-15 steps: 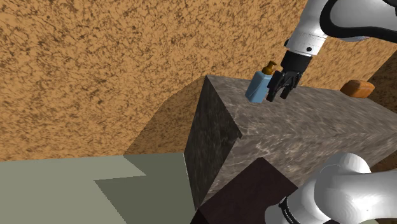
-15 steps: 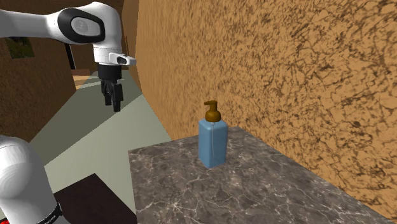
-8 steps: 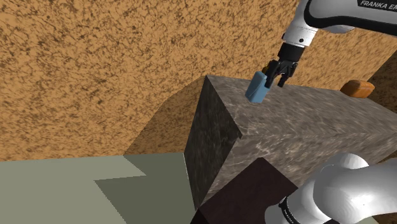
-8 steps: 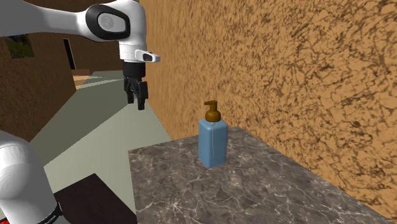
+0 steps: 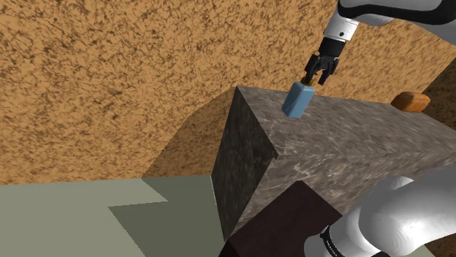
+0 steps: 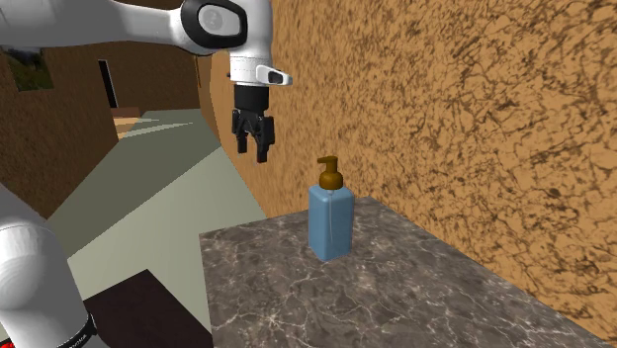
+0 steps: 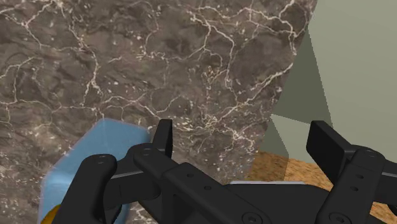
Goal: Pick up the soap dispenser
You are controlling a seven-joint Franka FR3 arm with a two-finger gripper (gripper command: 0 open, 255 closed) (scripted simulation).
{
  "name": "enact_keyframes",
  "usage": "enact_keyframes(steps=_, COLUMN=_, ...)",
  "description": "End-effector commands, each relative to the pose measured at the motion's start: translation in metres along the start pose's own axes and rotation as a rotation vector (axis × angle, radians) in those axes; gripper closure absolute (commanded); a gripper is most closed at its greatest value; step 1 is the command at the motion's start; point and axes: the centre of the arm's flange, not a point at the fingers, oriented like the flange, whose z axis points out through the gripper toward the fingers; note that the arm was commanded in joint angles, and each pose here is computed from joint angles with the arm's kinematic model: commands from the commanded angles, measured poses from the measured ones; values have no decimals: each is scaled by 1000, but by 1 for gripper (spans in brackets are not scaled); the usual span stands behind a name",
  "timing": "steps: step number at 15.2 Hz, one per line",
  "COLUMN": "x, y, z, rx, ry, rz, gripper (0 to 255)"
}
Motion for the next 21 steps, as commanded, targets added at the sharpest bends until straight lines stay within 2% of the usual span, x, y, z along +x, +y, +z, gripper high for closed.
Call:
enact_keyframes(steps=1, x=15, y=22, z=-3, rx=-1, ry=4, rz=8, gripper=0)
enact_keyframes(steps=14, x=117, y=144, z=-42, rx=-3, ry=26, rz=58, gripper=0)
enact_keyframes(steps=21, x=120, y=144, z=-6, rx=-3, ry=26, rz=58, gripper=0)
